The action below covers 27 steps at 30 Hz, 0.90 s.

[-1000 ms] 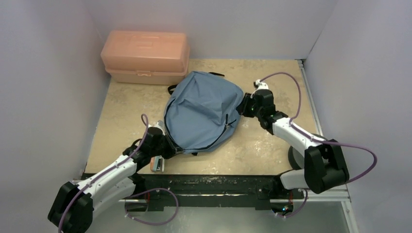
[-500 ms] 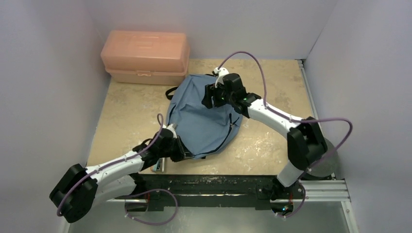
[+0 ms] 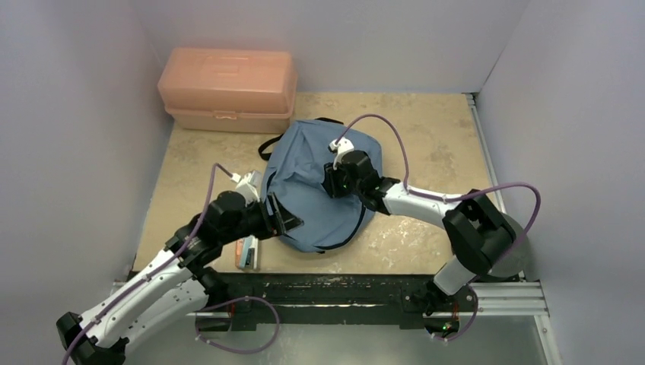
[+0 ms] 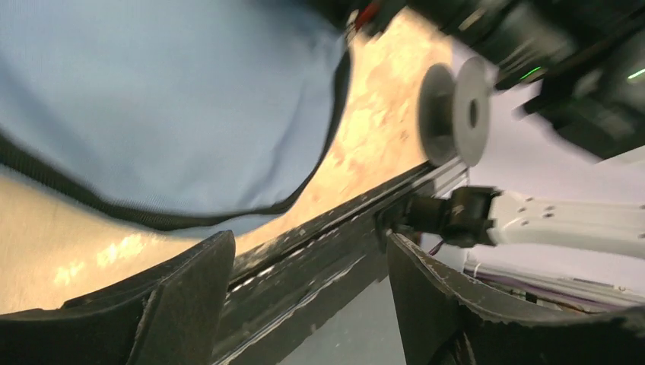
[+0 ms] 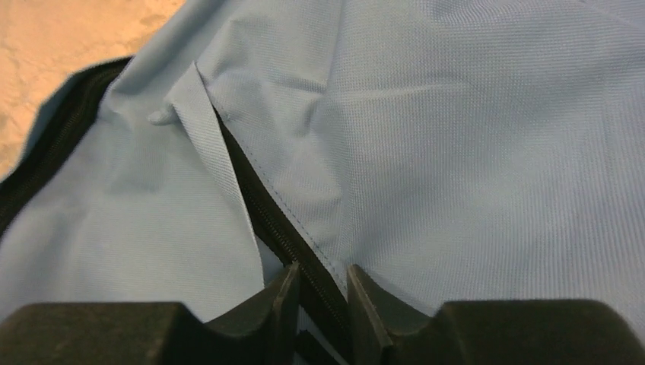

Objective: Pack the student bag
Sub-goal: Unzip the student bag at the center of the board.

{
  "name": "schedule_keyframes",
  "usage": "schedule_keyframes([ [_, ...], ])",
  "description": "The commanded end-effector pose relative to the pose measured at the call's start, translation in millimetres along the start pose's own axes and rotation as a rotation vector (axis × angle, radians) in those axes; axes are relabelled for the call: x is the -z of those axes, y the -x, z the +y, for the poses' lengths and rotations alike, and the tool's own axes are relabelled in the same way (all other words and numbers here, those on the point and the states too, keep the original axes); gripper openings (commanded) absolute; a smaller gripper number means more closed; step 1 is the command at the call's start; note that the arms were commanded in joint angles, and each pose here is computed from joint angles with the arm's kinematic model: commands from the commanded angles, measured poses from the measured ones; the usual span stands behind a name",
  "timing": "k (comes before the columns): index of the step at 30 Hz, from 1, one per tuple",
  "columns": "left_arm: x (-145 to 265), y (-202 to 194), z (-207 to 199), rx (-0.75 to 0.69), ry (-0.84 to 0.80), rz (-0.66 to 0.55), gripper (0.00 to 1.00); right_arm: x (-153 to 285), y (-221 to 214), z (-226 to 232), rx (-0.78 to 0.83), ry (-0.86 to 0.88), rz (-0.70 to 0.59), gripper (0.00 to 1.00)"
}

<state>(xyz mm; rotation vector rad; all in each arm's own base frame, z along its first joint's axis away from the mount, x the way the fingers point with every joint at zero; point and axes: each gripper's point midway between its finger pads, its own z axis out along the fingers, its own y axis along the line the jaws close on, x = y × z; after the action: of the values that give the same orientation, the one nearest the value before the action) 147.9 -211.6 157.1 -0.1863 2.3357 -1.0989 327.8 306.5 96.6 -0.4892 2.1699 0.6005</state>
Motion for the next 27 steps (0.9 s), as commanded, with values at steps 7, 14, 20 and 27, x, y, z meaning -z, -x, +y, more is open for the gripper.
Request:
schedule_keyframes([
  [7, -56, 99, -4, 0.264, 0.267, -0.033, 0.68, 10, -4, -12, 0.279, -0.343, -0.13, 0.37],
  [14, -108, 136, 10, 0.345, 0.348, -0.033, 0.67, 22, -11, -7, 0.251, -0.344, -0.213, 0.12],
  [20, -132, 152, 14, 0.348, 0.381, -0.049, 0.71, 18, -19, -4, 0.253, -0.317, -0.201, 0.0],
  [27, -147, 140, 34, 0.332, 0.446, -0.003, 0.52, 26, -14, 14, 0.185, -0.217, -0.226, 0.0],
])
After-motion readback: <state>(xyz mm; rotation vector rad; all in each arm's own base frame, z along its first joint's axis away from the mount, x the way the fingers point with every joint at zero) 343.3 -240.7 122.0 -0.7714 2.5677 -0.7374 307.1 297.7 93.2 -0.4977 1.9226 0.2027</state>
